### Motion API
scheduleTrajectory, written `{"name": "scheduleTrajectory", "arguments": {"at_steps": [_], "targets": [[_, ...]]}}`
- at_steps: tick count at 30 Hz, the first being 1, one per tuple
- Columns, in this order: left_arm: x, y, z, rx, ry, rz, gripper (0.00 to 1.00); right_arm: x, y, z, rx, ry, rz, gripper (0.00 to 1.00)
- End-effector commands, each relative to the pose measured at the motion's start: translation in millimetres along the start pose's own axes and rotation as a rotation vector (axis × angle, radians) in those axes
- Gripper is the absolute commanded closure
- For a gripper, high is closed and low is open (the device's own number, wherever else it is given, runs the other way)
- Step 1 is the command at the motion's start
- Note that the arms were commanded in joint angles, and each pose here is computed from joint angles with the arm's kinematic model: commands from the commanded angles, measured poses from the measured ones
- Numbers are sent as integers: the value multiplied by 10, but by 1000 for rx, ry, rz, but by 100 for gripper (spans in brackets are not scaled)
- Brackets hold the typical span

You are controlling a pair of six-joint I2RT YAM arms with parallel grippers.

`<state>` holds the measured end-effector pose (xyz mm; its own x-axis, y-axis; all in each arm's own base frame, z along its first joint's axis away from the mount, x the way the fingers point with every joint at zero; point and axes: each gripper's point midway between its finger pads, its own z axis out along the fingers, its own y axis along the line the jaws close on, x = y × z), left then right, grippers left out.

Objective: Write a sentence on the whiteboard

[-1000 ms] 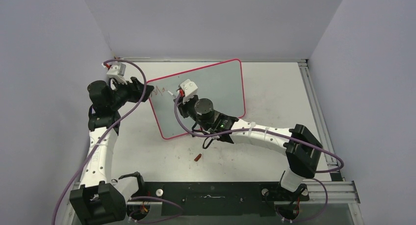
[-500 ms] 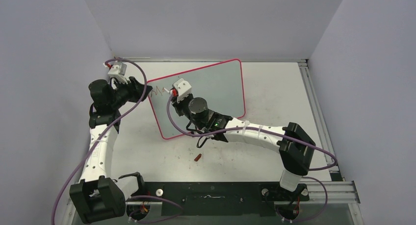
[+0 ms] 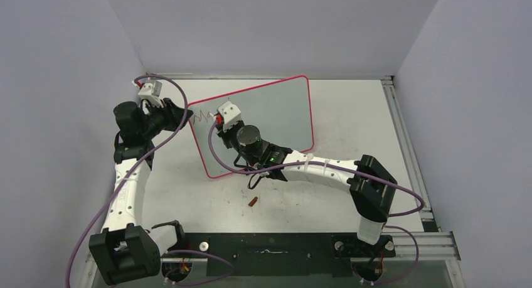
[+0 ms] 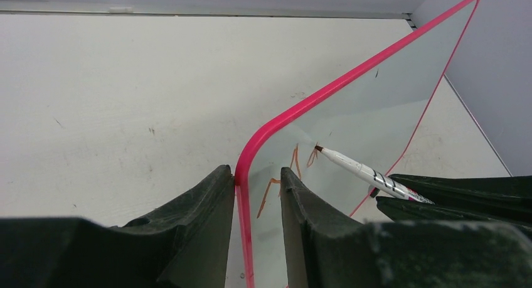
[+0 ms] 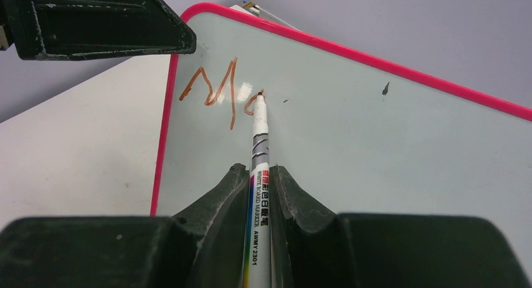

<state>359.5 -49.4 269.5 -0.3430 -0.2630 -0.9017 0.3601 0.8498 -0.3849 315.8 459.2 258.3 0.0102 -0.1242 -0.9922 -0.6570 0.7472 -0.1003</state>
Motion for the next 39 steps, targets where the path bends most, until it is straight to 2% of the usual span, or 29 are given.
{"name": "scheduleTrajectory", "arguments": {"at_steps": [1,29,39], "targets": [[-115,-37,-13,17,-25,35,70,-321,-26,37,33,-81,20,95],[-119,-56,-25,21,-27,37,74,170,-15,-107,57,39,-8,95],[-126,-58,-27,20,-29,39,75,107,-92,-125,104,20,3,95]]}}
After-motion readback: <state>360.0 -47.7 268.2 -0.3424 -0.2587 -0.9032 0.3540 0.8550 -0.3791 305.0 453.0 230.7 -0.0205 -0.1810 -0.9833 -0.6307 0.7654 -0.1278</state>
